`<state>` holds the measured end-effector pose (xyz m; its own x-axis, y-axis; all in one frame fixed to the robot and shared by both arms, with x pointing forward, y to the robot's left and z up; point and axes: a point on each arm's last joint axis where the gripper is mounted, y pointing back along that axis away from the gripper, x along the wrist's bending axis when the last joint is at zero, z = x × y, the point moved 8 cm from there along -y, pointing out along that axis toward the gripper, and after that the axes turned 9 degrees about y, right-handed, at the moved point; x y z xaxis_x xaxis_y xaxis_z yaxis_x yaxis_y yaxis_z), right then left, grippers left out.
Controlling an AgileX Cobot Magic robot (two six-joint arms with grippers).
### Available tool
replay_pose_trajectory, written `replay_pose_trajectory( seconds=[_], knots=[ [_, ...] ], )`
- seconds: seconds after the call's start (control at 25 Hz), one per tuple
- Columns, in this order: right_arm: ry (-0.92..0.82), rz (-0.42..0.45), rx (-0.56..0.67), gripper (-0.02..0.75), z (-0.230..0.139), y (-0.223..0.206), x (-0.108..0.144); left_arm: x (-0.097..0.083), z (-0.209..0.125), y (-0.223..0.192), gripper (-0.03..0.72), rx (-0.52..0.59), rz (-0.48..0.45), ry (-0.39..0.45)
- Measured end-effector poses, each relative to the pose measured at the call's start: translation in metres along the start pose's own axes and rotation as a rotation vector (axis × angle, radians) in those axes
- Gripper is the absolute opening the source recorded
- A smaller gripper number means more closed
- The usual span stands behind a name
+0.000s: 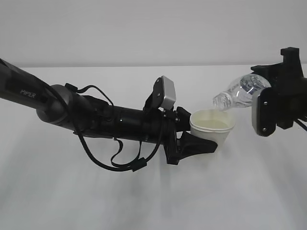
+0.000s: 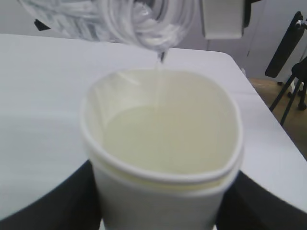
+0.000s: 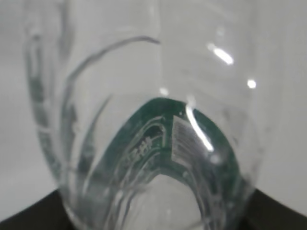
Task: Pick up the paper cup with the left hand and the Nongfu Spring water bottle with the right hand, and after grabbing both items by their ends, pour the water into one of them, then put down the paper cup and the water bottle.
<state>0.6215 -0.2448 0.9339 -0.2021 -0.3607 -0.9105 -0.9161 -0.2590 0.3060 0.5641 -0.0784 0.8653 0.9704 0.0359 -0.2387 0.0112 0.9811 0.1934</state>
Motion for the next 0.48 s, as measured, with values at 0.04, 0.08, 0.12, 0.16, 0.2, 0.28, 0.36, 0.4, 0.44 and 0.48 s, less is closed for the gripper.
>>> replay_pose_trajectory(
  seconds=[0.04, 0.08, 0.12, 0.16, 0.2, 0.28, 0.36, 0.4, 0.44, 0.48],
  knots=[
    [-0.014, 0.0, 0.001, 0.407, -0.0002, 0.0, 0.0, 0.0, 0.0, 0.0, 0.449, 0.0, 0.0, 0.0],
    [-0.031, 0.0, 0.003, 0.408, -0.0005, 0.0, 0.0, 0.0002, 0.0002, 0.0, 0.449, -0.001, 0.001, 0.001],
    [-0.044, 0.0, 0.003, 0.407, -0.0005, 0.0, 0.0, 0.0004, 0.0004, 0.0, 0.448, -0.003, 0.002, 0.002],
    [-0.057, 0.0, 0.004, 0.407, -0.0007, 0.0, 0.0, 0.0003, 0.0004, 0.0, 0.449, -0.002, 0.002, 0.002],
    [-0.067, 0.0, 0.004, 0.407, -0.0007, 0.0, 0.0, 0.0004, 0.0005, 0.0, 0.449, -0.003, 0.002, 0.002],
    [-0.088, 0.0, 0.005, 0.407, -0.0008, 0.0, 0.0001, 0.0006, 0.0007, 0.0, 0.448, -0.004, 0.003, 0.003],
    [-0.117, 0.0, 0.005, 0.407, -0.0008, 0.0, 0.0001, 0.0006, 0.0007, 0.0, 0.448, -0.004, 0.003, 0.003],
    [-0.126, 0.0, 0.005, 0.407, -0.0008, 0.0, 0.0001, 0.0006, 0.0007, 0.0, 0.448, -0.004, 0.003, 0.003],
    [-0.136, 0.0, 0.005, 0.407, -0.0008, 0.0, 0.0001, 0.0006, 0.0007, 0.0, 0.448, -0.004, 0.004, 0.003],
    [-0.152, 0.002, 0.004, 0.407, -0.0005, 0.0002, 0.0007, 0.0008, 0.0009, 0.0, 0.448, -0.005, 0.005, 0.004]
  ],
)
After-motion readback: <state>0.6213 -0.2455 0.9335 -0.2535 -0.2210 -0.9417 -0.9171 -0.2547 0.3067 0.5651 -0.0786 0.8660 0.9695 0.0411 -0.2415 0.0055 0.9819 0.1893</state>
